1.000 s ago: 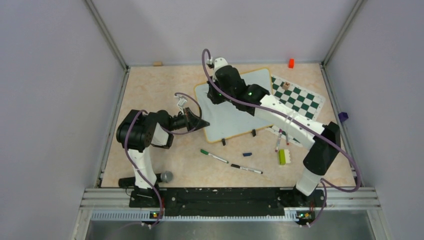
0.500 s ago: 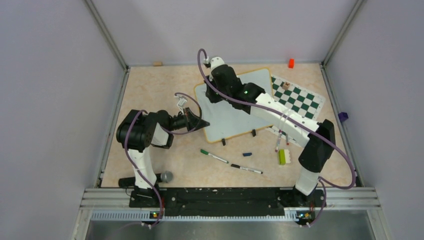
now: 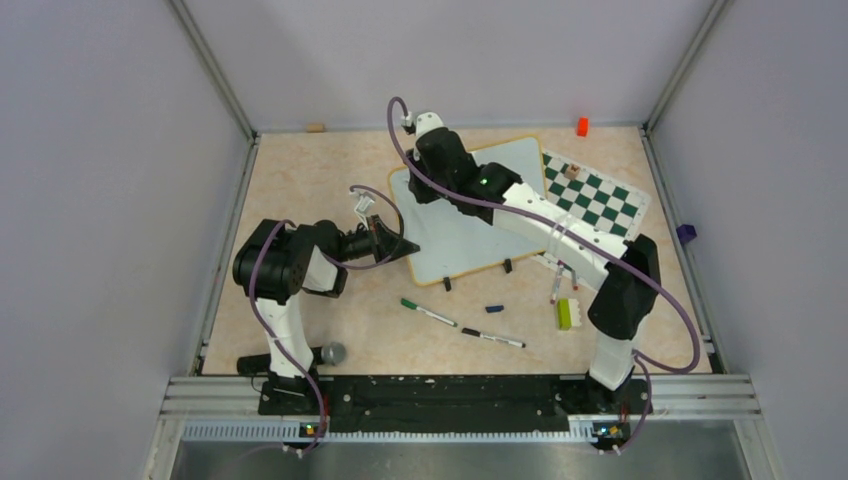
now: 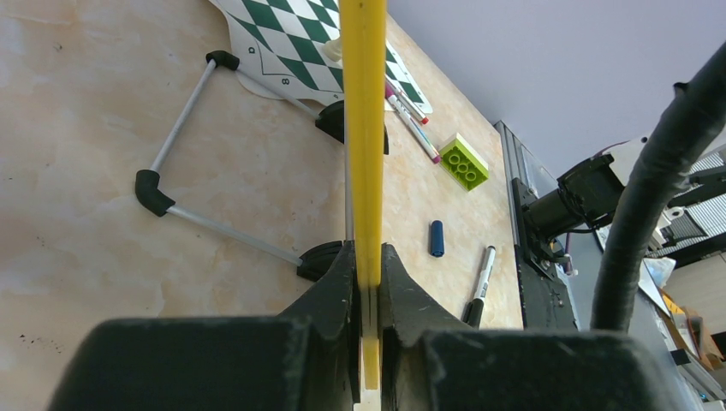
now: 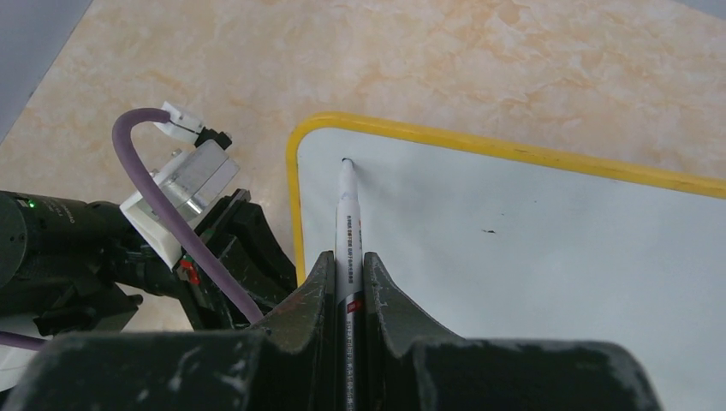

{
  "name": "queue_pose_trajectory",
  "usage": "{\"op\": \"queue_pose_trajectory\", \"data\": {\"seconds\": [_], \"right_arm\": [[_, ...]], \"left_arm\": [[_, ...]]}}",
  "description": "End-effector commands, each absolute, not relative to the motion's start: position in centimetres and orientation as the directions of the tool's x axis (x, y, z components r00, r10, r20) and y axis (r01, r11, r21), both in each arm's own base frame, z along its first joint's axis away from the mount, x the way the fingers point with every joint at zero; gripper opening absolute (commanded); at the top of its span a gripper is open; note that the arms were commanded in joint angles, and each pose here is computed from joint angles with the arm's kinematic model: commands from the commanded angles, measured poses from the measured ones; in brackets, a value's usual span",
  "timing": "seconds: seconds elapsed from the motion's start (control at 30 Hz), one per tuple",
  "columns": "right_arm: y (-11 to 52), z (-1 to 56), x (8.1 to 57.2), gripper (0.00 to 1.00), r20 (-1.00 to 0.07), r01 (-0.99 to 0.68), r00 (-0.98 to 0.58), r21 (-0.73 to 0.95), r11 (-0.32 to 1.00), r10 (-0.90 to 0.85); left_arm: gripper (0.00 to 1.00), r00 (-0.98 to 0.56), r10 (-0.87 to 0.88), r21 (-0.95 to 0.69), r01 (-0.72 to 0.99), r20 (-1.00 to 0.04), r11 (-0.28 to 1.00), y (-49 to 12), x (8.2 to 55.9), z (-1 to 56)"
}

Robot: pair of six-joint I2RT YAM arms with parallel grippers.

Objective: Write a sentence on the whiteboard

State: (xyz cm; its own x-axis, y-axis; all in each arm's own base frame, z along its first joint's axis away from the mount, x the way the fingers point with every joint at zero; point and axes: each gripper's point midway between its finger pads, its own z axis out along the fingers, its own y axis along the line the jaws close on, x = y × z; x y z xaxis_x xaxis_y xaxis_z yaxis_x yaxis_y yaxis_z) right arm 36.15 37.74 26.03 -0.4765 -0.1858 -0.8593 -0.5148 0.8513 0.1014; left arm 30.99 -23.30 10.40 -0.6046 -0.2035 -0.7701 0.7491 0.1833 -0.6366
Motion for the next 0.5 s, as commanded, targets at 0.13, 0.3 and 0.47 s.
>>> {"op": "queue_pose_trajectory", "data": {"seconds": [0.13,0.3,0.47], "right_arm": [[38.2,28.3,36.7,0.00,-0.890,-0.504,-0.425,0.083,0.860,-0.163],[38.5,27.5,36.8,0.00,-0.881,-0.508,-0.438,0.077,0.858,-0.180],[38.6,26.9,36.9,0.00,-0.871,-0.510,-0.449,0.066,0.858,-0.199]], "left_arm": [[0.00,-0.507,-0.163,-0.526,0.843,-0.847,0.112,-24.3,29.9,11.7],[0.00,-0.506,-0.161,-0.525,0.844,-0.847,0.111,-24.4,29.9,11.6],[0.00,-0.507,-0.160,-0.526,0.844,-0.847,0.110,-24.4,29.8,11.6]]}}
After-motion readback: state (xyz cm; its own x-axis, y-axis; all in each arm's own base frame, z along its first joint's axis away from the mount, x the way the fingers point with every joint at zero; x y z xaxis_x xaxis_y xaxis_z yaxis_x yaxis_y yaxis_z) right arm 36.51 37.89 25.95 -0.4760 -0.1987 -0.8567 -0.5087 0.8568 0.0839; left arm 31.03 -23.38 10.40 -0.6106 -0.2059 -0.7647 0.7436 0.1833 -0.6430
